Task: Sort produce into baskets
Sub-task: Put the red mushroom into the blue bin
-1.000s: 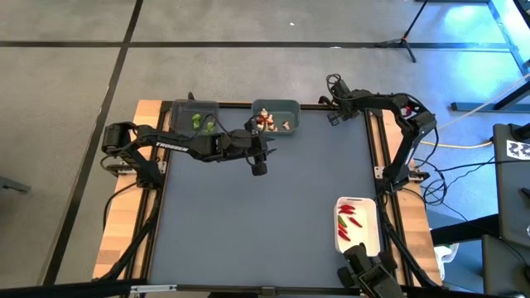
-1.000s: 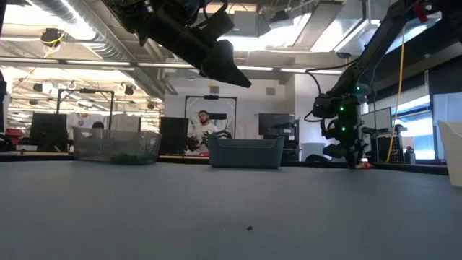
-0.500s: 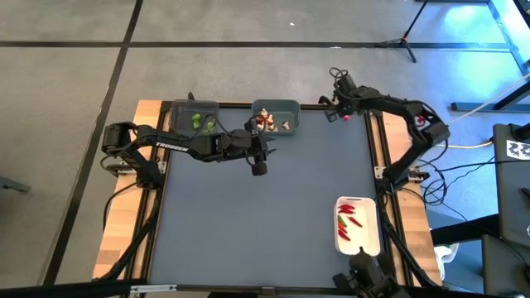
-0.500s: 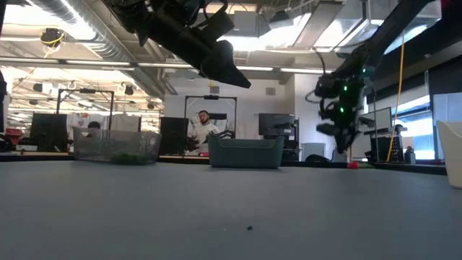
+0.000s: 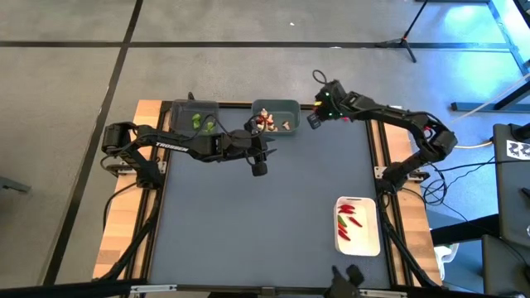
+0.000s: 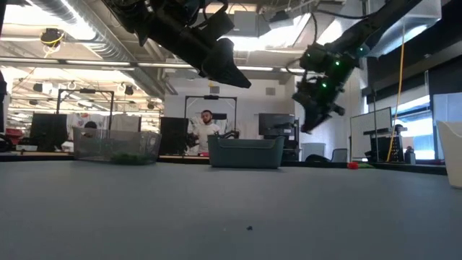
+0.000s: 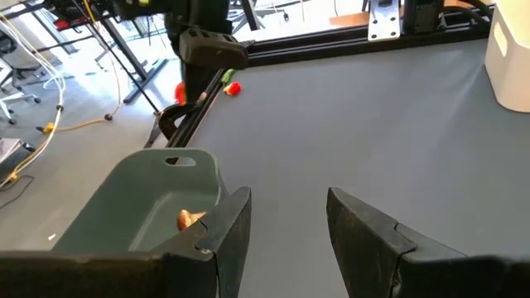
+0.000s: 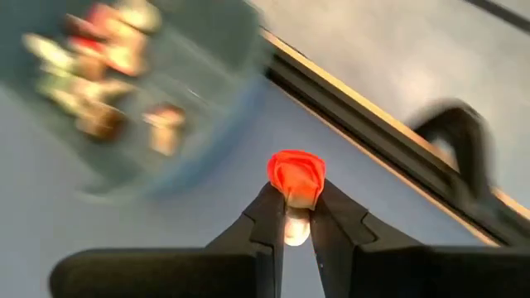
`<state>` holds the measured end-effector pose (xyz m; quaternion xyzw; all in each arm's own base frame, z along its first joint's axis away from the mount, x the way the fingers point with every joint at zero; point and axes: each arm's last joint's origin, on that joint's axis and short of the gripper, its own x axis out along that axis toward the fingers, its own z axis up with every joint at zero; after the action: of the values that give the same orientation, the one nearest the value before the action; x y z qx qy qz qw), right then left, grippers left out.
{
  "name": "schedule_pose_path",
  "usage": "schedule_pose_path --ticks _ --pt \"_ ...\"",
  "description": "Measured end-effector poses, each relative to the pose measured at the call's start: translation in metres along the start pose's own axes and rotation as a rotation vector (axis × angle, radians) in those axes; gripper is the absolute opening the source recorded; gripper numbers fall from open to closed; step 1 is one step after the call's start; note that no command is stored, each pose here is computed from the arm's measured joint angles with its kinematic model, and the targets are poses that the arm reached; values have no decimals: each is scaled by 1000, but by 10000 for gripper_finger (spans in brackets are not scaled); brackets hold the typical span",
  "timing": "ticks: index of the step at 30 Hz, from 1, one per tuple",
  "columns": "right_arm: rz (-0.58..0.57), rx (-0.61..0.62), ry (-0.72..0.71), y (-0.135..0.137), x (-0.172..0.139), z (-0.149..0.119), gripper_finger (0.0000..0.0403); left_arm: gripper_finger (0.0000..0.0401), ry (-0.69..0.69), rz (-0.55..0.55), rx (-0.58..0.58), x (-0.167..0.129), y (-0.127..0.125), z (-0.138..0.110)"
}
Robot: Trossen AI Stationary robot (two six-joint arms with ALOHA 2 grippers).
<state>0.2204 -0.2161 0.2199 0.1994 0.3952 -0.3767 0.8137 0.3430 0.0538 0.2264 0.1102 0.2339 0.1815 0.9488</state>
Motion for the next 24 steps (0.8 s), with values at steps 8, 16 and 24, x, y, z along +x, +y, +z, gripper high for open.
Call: schedule_pose_path --ticks 8,16,24 --pt "188 -85 -227 44 -5 17 49 155 0 0 -7 0 0 0" --pt "272 -123 -384 71 -4 27 49 155 -4 1 -8 0 0 0" --pt "281 -137 -358 84 32 20 49 155 -4 0 -8 0 0 0"
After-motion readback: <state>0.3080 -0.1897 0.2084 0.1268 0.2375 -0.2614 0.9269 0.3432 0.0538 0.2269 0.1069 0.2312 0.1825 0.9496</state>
